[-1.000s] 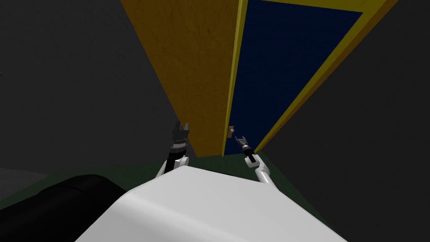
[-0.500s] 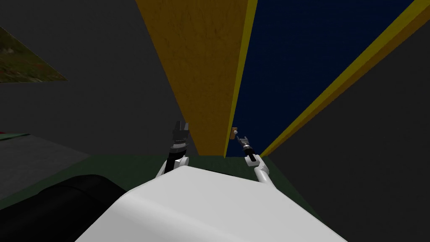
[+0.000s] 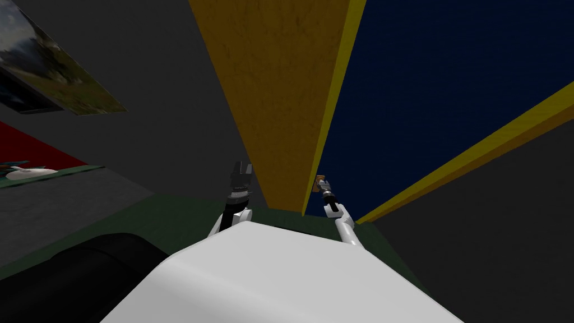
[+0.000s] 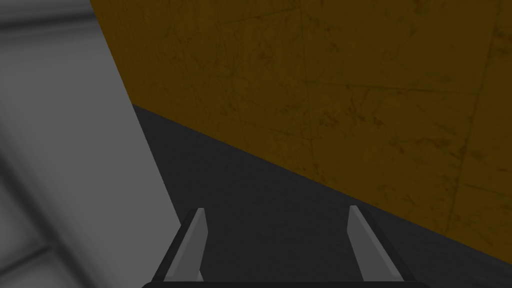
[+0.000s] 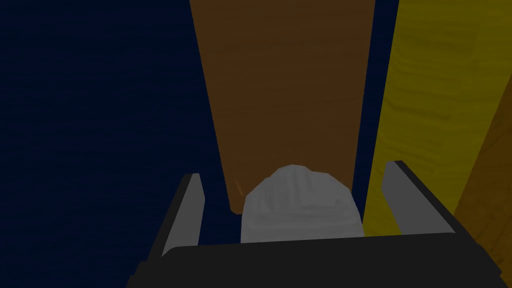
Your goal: Pull the door open
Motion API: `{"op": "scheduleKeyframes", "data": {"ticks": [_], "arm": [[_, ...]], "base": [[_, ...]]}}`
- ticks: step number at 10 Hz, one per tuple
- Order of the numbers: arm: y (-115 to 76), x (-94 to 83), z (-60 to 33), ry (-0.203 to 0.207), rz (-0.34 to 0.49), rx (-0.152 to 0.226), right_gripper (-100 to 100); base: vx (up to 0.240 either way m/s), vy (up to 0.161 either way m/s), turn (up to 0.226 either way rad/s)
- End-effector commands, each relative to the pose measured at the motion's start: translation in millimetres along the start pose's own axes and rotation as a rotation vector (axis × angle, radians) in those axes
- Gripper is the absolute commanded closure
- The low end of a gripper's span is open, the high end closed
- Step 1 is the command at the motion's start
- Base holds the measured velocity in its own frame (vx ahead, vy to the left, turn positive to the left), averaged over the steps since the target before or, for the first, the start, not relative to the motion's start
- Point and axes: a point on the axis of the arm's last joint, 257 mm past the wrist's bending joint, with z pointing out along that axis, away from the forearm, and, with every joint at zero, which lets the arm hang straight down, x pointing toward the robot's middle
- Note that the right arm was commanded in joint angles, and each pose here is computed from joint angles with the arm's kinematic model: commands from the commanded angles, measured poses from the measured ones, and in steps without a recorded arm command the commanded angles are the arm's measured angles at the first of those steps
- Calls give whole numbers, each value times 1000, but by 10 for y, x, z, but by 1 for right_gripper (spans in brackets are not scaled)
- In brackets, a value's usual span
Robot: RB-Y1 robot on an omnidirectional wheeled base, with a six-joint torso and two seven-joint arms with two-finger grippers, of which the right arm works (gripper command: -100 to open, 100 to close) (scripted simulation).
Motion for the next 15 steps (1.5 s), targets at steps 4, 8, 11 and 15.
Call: {"op": "scheduleKeyframes", "data": {"ticks": [4, 8, 11, 15], "arm": [[-8, 9, -6, 2, 1, 1, 100], [-93, 92, -80, 15, 75, 19, 100], [-158, 123, -134, 16, 168, 35, 100], [-207, 133, -186, 8, 298, 50, 100]], "base": [[-24, -2, -3], [-51, -5, 5], [-113, -20, 16], [-65, -12, 27]]}}
